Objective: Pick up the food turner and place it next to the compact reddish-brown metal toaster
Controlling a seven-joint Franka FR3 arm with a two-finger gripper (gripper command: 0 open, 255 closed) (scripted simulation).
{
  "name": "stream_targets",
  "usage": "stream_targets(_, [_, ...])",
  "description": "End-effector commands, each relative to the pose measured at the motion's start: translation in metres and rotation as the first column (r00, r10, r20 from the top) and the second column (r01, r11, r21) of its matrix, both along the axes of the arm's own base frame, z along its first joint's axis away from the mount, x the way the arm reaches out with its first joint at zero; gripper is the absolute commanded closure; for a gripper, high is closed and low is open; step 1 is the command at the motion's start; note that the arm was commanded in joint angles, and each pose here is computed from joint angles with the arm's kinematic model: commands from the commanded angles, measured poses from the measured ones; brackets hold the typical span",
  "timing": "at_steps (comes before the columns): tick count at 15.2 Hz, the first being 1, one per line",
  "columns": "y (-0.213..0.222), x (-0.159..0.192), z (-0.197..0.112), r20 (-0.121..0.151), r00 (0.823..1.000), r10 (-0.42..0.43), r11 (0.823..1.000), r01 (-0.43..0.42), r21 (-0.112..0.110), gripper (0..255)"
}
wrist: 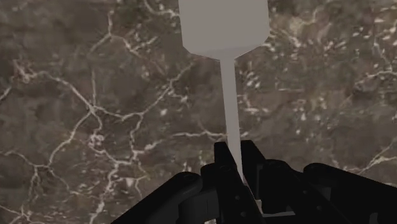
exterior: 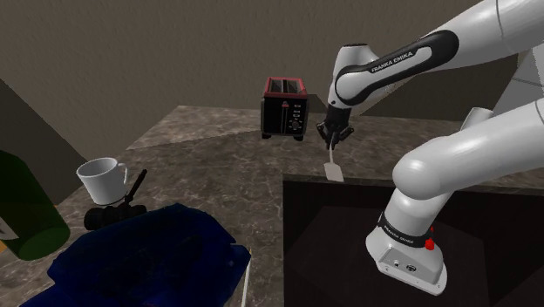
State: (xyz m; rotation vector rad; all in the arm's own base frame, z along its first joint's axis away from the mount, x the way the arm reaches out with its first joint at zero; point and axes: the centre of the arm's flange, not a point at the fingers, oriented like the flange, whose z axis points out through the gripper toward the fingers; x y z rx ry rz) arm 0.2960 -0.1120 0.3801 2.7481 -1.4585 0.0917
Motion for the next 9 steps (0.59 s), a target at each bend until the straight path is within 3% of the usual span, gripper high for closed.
stream_targets(1, [0.001, 0.001, -0.011, 0.001, 1.000, 0.000, 1.000, 0.000, 0.000, 255])
stream_targets(4, [0.001, 0.001, -0.030, 0.001, 1.000, 0.000, 1.000, 0.000, 0.000, 255])
stream_targets(9, [0.001, 0.001, -0.030, 0.001, 1.000, 0.000, 1.000, 0.000, 0.000, 255])
